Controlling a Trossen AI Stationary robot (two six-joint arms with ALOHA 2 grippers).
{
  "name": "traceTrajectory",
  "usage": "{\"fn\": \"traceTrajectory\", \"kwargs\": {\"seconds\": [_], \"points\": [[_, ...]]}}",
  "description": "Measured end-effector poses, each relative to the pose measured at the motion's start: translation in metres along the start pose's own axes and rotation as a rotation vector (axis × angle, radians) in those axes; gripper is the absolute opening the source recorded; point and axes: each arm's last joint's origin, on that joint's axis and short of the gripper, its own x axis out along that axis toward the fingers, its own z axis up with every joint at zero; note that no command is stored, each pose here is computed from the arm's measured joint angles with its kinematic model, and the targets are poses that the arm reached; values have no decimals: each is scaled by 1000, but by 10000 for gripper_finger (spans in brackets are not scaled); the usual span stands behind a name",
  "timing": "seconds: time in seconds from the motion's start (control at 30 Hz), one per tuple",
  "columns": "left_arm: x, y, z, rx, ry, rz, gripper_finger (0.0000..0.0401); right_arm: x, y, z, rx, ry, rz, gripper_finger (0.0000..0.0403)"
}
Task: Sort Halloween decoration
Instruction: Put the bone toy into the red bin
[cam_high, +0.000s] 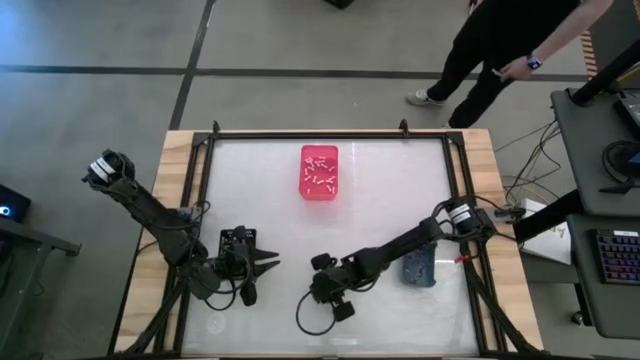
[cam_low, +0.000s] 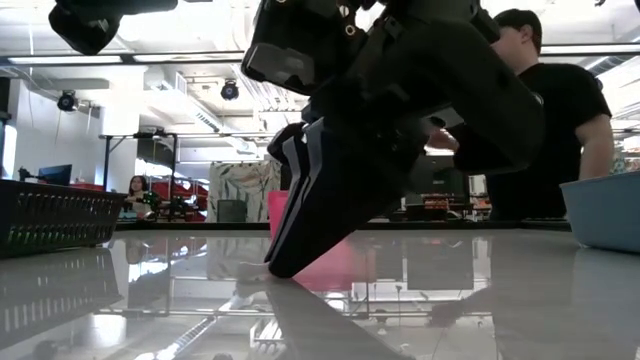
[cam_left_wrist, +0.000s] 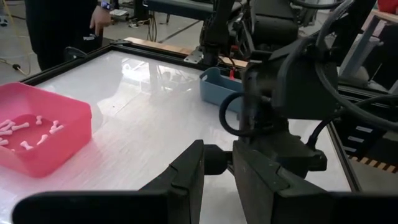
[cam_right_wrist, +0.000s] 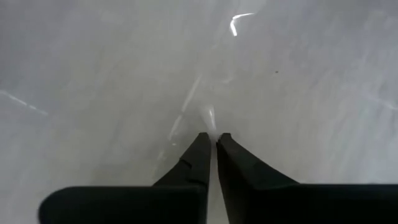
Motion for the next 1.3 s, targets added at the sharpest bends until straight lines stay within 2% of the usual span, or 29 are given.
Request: {"fn": "traceTrajectory", "kwargs": {"seconds": [0.17, 0.33, 0.47, 0.67, 0.8, 0.93, 1.13, 1.2, 1.3], "points": [[0, 0, 0, -1, -1, 0, 68, 4, -1, -2, 15, 2, 20, 10], [0, 0, 0, 0, 0, 0, 68, -5, -1, 4, 2, -29, 13, 9], [0, 0, 0, 0, 0, 0, 68, -25, -10, 14, 15, -74, -48, 9], [0, 0, 0, -1, 0, 0, 68, -65, -41, 24, 72, -114, -188, 9], [0, 0, 0, -1, -1, -1, 68, -101, -72, 25, 109, -117, -319, 9], [0, 0, 0, -1, -1, 0, 68, -133, -118, 15, 176, -96, -486, 9], [0, 0, 0, 13, -1, -1, 68, -172, -201, -19, 394, -97, -644, 9], [0, 0, 0, 20, -5, 5, 68, -175, -226, -36, 473, -78, -678, 9], [0, 1, 1, 35, -10, 15, 68, -173, -255, -59, 552, -75, -633, 12]]}}
